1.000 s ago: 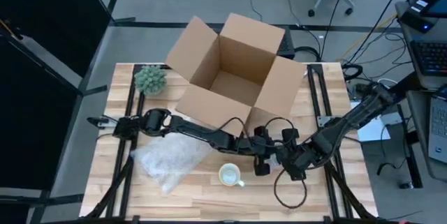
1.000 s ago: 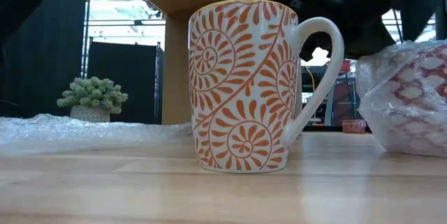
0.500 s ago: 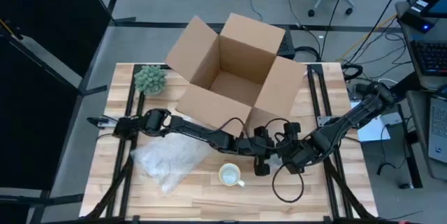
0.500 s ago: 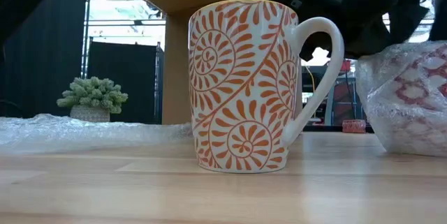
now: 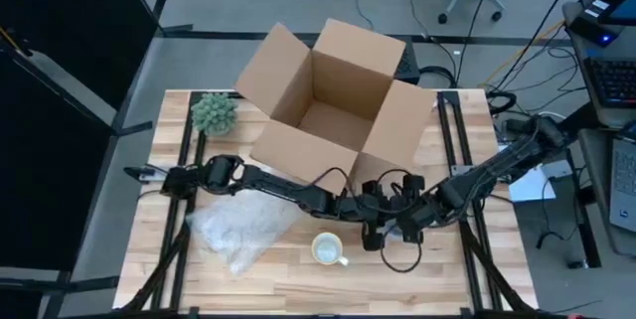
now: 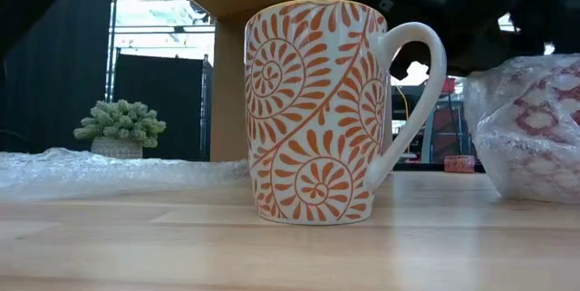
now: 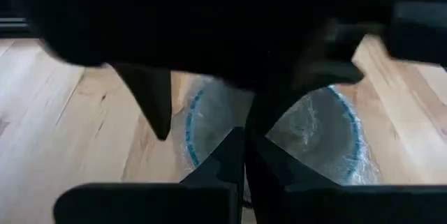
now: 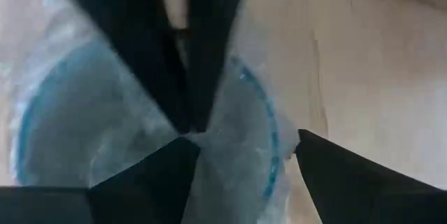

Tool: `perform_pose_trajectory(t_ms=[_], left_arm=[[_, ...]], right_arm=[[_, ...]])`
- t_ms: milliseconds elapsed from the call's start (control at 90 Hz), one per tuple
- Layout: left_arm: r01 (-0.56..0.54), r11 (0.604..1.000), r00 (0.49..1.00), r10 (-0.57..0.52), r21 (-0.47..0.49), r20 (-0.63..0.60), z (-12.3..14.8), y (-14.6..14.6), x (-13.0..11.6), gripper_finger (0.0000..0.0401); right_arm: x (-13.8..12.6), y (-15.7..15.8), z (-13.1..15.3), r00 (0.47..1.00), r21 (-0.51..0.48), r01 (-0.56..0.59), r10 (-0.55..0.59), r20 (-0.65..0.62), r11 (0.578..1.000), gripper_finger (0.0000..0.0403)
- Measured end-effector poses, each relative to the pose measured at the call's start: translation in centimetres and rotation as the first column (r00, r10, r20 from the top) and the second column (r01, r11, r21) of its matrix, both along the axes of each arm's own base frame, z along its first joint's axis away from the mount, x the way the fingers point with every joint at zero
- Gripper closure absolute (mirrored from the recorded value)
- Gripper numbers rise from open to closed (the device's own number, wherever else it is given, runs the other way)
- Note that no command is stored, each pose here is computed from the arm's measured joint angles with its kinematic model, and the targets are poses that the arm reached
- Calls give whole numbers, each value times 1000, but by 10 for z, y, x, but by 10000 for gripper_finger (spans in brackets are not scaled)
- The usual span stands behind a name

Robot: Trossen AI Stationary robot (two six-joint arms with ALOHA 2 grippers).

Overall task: Wrap mug
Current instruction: Wrap the red mug with bubble wrap, then put the red wrapped mug into the box

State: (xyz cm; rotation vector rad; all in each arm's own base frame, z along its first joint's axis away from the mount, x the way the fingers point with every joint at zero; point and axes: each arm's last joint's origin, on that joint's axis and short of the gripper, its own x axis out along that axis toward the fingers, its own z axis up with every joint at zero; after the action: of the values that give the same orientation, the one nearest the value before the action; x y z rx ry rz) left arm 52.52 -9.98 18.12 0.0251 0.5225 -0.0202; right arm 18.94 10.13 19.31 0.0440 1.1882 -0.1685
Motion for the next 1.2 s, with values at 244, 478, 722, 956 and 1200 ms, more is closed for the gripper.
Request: perform_pose_trajectory(t_ms=[244, 478, 722, 956, 1200], left_arm=[[1, 1000, 1000, -1, -3, 15, 1, 0, 1, 401], [0, 1000, 1000, 0, -1, 11, 0, 0, 1, 401], [2, 1000, 1000, -2, 2, 10, 0, 0, 1, 401], [0, 1000, 1000, 0, 2, 11, 0, 0, 1, 401], [-4, 1000, 1000, 4, 3, 19, 1, 0, 1, 401]], right_arm=[[0, -9, -16, 999, 41, 47, -48, 15, 998, 174], [-5, -6, 41, 999, 64, -50, 51, -16, 997, 174], [-25, 10, 88, 982, 141, -173, 161, 94, 975, 174], [-20, 41, 47, 961, 139, -262, 244, 133, 955, 174], [-2, 51, -12, 971, 40, -239, 239, 6, 970, 176]])
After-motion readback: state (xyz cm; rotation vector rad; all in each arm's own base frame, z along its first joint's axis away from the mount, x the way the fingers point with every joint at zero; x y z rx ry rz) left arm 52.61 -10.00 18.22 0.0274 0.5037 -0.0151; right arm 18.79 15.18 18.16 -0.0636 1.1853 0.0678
